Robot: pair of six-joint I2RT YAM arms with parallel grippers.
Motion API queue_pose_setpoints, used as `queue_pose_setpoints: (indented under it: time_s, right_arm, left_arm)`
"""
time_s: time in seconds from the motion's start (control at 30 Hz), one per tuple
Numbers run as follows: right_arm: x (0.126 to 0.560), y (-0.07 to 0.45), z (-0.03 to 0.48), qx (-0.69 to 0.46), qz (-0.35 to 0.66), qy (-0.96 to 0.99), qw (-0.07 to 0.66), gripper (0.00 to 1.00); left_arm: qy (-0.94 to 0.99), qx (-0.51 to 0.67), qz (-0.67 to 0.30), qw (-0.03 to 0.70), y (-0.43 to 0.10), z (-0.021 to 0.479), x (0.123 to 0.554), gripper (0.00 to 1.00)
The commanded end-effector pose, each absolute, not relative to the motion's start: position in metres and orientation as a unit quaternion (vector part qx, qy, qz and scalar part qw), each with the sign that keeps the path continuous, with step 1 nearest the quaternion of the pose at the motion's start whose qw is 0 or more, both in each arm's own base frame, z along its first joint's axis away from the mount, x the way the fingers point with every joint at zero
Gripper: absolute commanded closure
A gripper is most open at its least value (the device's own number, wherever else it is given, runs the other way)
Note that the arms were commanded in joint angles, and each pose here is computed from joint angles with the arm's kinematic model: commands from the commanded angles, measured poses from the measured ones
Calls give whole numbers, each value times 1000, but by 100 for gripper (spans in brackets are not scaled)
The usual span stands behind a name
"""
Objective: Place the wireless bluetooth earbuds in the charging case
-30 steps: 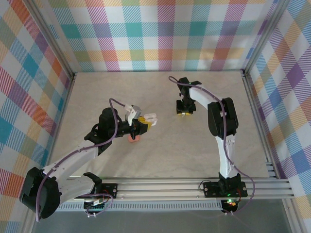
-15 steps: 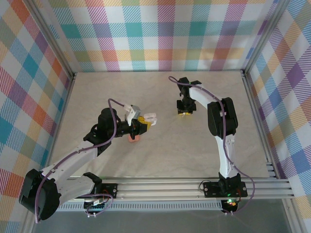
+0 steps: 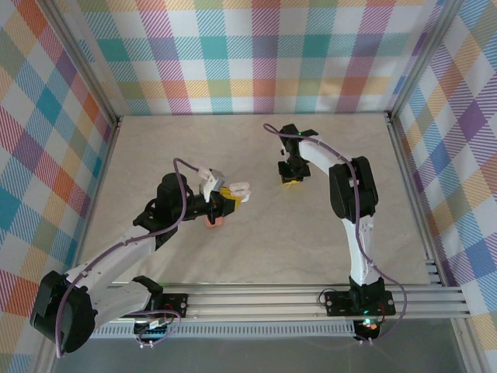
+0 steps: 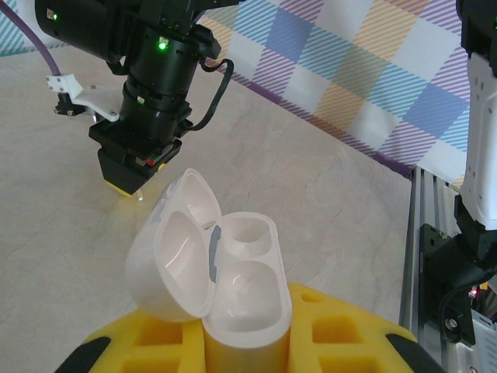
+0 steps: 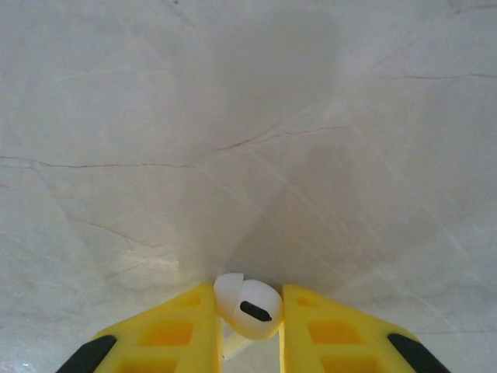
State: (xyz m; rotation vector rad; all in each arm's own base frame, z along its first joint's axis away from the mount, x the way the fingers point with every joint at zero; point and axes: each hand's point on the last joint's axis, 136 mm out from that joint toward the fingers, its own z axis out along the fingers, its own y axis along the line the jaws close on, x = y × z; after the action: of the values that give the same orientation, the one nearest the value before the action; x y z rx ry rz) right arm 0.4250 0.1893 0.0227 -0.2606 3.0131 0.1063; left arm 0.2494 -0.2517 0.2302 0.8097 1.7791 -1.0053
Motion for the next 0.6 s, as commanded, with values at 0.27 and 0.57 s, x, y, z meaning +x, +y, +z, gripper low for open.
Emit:
queue_pose_setpoints:
  time_s: [0.27, 0.57]
  right_arm:
    - [413, 198, 62, -123, 48, 986, 104, 80]
    - [407, 205, 101, -154, 59, 974, 158, 82]
  left_arm:
    - [709, 332, -408, 469, -249, 242, 248, 100]
    - [707, 326, -414, 472, -250, 246, 250, 100]
